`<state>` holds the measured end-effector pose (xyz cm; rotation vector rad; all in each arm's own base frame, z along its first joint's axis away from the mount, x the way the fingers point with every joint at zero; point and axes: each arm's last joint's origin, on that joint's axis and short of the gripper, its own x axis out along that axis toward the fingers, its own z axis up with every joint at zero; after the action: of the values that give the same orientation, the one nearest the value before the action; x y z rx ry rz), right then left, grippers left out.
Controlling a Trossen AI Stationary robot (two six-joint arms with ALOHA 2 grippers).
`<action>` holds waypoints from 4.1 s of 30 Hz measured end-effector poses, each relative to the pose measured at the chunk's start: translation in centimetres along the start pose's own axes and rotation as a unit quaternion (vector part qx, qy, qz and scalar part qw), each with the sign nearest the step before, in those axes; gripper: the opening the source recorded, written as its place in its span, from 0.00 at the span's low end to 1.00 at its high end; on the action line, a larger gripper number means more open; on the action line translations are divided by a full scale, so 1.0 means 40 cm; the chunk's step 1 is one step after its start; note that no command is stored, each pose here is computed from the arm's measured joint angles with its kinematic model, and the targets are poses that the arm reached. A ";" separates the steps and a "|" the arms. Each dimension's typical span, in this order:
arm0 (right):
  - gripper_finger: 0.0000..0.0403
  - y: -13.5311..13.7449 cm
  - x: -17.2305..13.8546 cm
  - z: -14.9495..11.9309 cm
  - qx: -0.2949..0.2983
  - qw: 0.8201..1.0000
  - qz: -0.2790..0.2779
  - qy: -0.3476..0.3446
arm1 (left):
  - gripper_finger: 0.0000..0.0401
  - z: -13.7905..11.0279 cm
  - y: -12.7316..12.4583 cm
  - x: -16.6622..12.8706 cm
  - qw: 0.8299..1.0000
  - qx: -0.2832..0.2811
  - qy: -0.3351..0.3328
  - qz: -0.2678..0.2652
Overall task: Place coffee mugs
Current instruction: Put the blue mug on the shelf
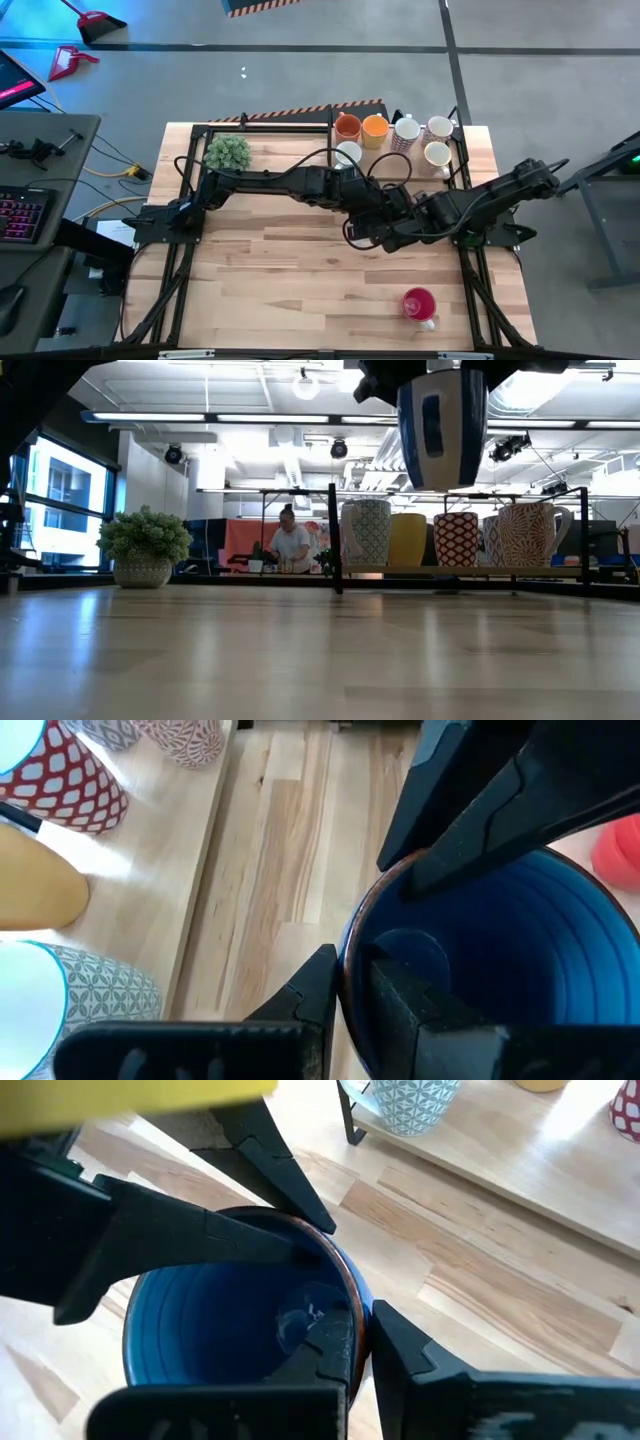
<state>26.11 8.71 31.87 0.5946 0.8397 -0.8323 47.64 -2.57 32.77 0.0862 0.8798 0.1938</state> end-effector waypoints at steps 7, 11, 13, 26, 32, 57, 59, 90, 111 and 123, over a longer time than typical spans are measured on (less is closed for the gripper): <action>0.01 -0.014 -0.030 0.013 0.009 0.999 0.027 -0.018 | 0.09 0.022 0.011 -0.044 0.999 0.031 -0.041 0.014; 0.01 -0.018 -0.038 0.018 0.013 0.999 0.035 -0.028 | 0.09 0.031 0.018 -0.067 0.997 0.036 -0.060 0.020; 0.00 -0.018 -0.038 0.018 0.013 0.999 0.036 -0.026 | 0.09 0.032 0.018 -0.069 0.997 0.043 -0.061 0.021; 0.00 -0.029 -0.038 0.023 0.007 0.999 0.018 -0.032 | 0.09 0.031 0.009 -0.073 0.994 0.058 -0.061 0.071; 0.00 -0.033 -0.035 0.021 0.004 1.000 0.009 -0.024 | 0.10 0.022 0.014 -0.090 0.993 0.066 -0.043 0.091; 0.00 -0.134 0.034 0.167 -0.022 0.996 -0.085 -0.008 | 0.28 -0.116 0.029 -0.268 0.984 -0.003 0.169 0.049; 0.00 -0.152 0.044 0.189 -0.026 0.995 -0.098 -0.006 | 0.28 -0.131 0.008 -0.256 0.982 -0.001 0.185 0.044; 0.00 -0.316 0.209 0.392 -0.031 0.994 -0.068 0.080 | 0.28 -0.414 -0.258 -0.077 0.940 -0.089 0.307 0.117; 0.00 -0.356 0.286 0.421 -0.024 0.990 -0.088 0.110 | 0.28 -0.445 -0.293 -0.116 0.931 -0.084 0.315 0.163; 0.00 -0.353 0.315 0.420 -0.021 0.987 -0.099 0.125 | 0.28 -0.449 -0.287 -0.122 0.926 -0.080 0.325 0.175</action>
<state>26.22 -16.37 28.66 0.5917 1.1562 -0.9286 32.27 -14.90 23.26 0.0239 1.5068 0.6538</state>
